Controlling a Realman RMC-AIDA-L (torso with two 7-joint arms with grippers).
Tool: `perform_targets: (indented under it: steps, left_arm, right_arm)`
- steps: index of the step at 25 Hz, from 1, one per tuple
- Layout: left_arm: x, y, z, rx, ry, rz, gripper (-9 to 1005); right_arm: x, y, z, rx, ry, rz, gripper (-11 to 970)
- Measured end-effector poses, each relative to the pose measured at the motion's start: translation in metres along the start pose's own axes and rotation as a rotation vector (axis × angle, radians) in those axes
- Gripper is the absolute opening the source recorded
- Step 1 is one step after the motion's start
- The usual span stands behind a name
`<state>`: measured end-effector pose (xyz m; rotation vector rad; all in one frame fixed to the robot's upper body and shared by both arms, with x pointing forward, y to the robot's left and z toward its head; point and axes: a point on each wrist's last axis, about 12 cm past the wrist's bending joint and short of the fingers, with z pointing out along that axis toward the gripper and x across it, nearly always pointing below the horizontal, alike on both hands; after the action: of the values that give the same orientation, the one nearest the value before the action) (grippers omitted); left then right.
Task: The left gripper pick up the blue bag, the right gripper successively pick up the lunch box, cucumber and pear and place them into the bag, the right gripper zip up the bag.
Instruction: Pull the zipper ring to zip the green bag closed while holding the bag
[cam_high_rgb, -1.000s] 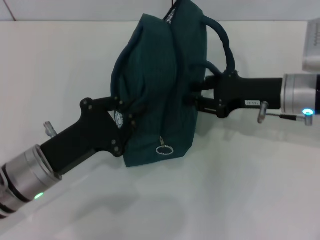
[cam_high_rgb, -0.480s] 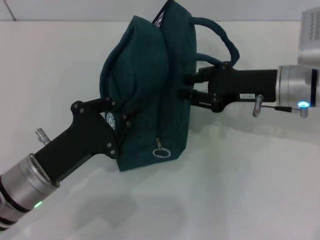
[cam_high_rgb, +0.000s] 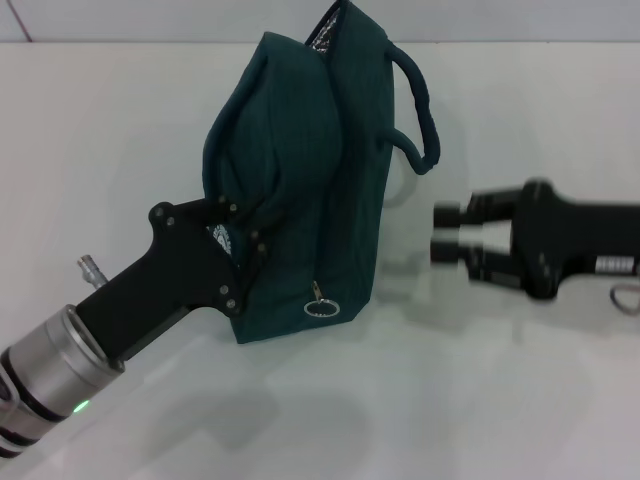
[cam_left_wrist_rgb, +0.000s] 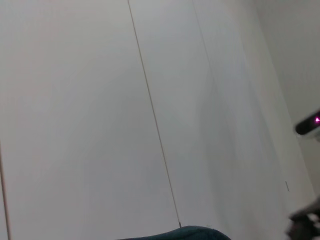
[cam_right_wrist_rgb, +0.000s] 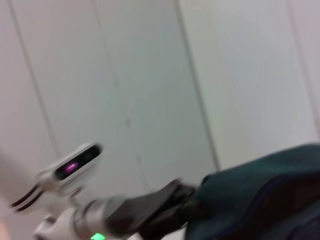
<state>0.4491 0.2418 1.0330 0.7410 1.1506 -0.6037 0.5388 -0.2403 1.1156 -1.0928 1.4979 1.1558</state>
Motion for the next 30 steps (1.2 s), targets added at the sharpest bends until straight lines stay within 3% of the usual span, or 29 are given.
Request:
perform_targets:
  steps: [6,8,30]
  left_arm:
    - [0.001,0.001,0.004,0.010,0.006,-0.002,115]
    - [0.001,0.001,0.006,0.012,0.008,-0.005,115]
    - [0.001,0.002,0.010,0.020,0.003,-0.006,115]
  right_arm:
    - [0.022,0.004,0.017,-0.021,0.120,0.029,342]
    - [0.035,0.000,0.042,-0.016,0.198,0.010,342]
    - [0.030,-0.005,0.105,-0.047,0.319,-0.080,334]
